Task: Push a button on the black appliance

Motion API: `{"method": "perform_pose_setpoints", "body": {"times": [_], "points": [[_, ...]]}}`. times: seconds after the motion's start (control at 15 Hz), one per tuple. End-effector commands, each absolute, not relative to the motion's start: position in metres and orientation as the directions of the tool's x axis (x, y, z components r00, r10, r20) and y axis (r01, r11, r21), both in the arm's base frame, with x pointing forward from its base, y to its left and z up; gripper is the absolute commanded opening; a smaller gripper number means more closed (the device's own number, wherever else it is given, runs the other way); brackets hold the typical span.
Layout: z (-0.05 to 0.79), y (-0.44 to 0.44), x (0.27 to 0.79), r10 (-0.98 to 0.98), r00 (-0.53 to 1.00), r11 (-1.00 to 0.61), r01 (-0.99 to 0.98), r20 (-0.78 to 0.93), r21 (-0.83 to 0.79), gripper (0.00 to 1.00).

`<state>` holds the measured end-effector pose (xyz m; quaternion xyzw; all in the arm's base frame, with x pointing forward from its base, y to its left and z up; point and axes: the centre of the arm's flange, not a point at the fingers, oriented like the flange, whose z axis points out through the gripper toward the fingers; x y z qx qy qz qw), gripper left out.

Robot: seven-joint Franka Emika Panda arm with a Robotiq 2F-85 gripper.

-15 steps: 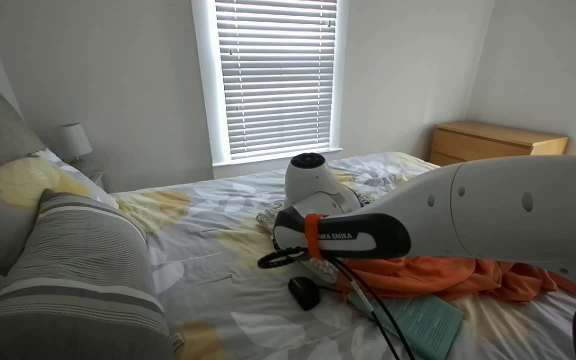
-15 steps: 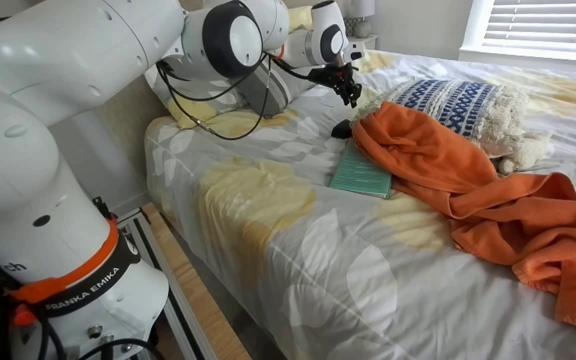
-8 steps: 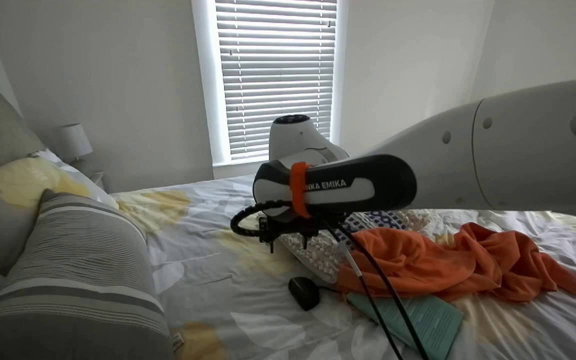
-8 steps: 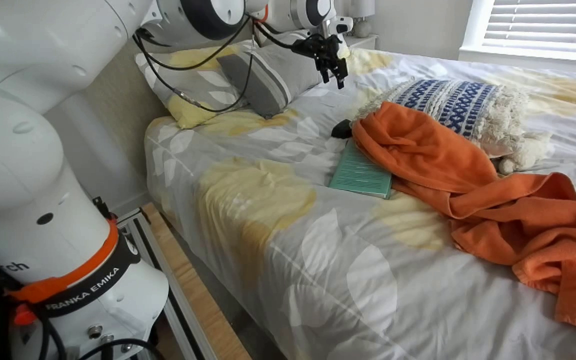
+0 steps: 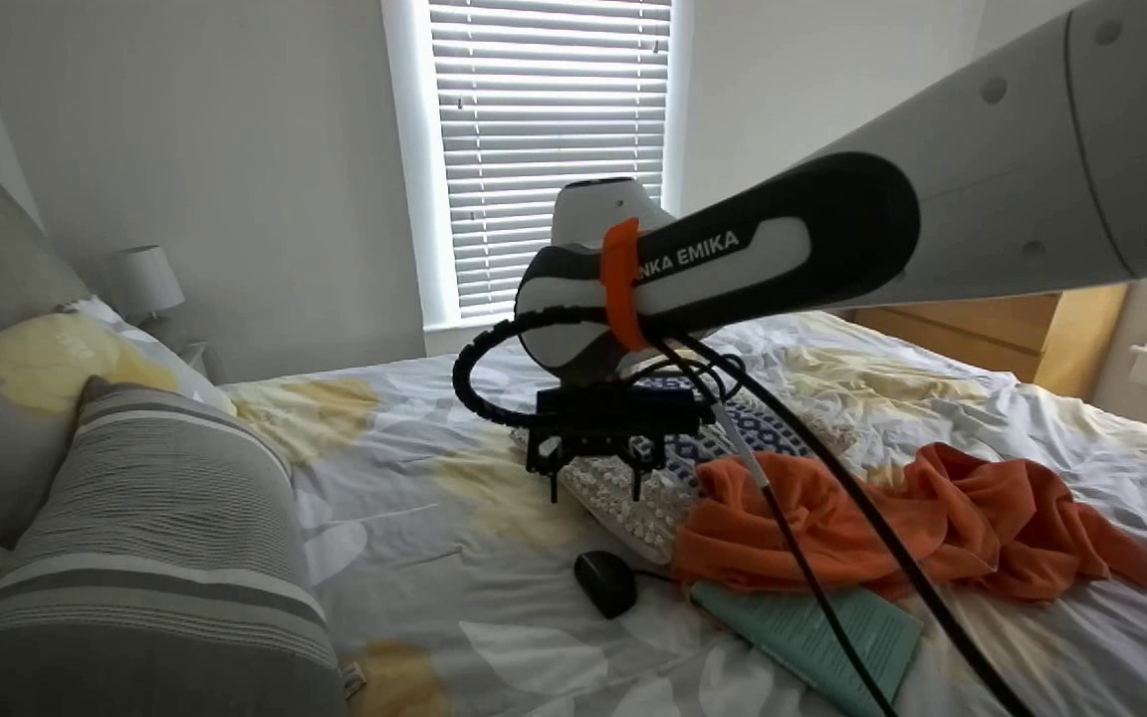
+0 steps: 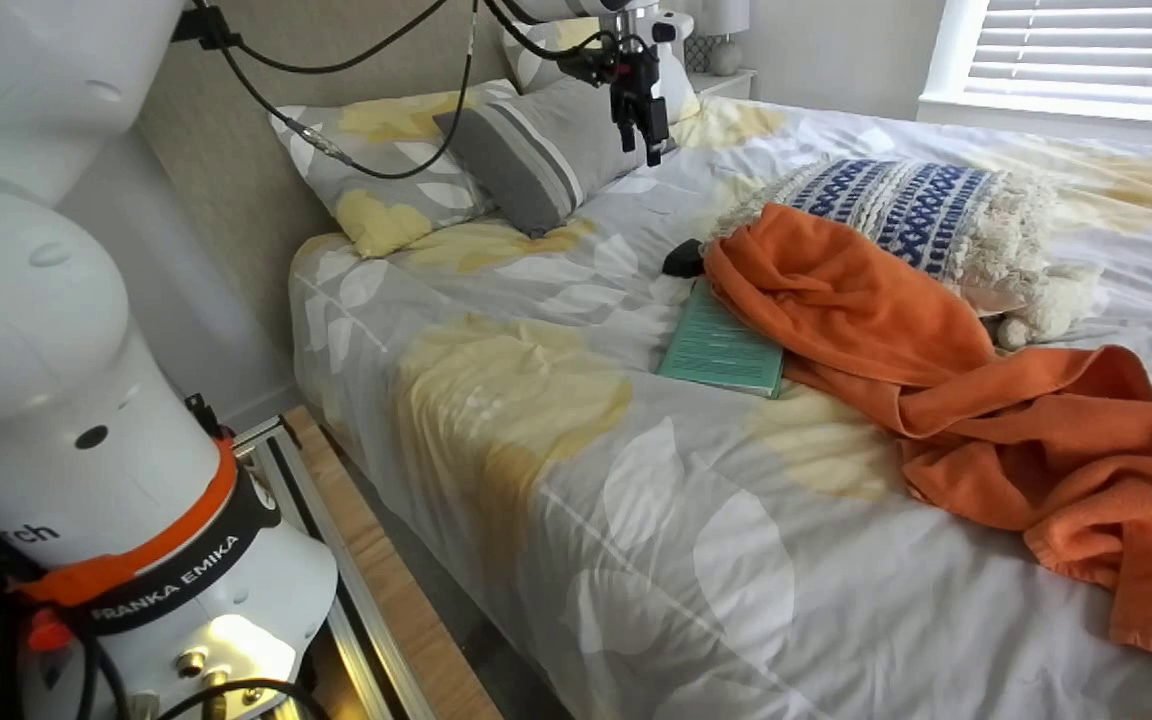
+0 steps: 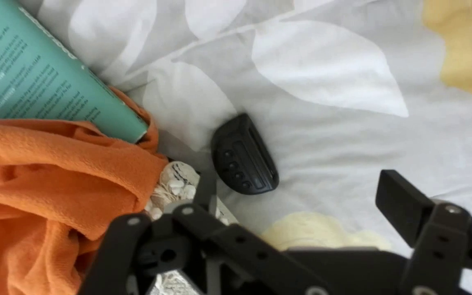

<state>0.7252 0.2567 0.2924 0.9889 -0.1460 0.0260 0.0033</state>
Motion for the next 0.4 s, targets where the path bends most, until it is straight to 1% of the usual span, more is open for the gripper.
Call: {"method": "perform_pose_setpoints", "body": {"times": [0.0,0.33], "points": [[0.2941,0.2506,0.7201,-0.303,0.952,-0.953,-0.303,0.036,-0.001,1.0],[0.298,0.25,0.7189,-0.301,0.953,-0.953,-0.301,0.035,-0.005,1.0]]}}
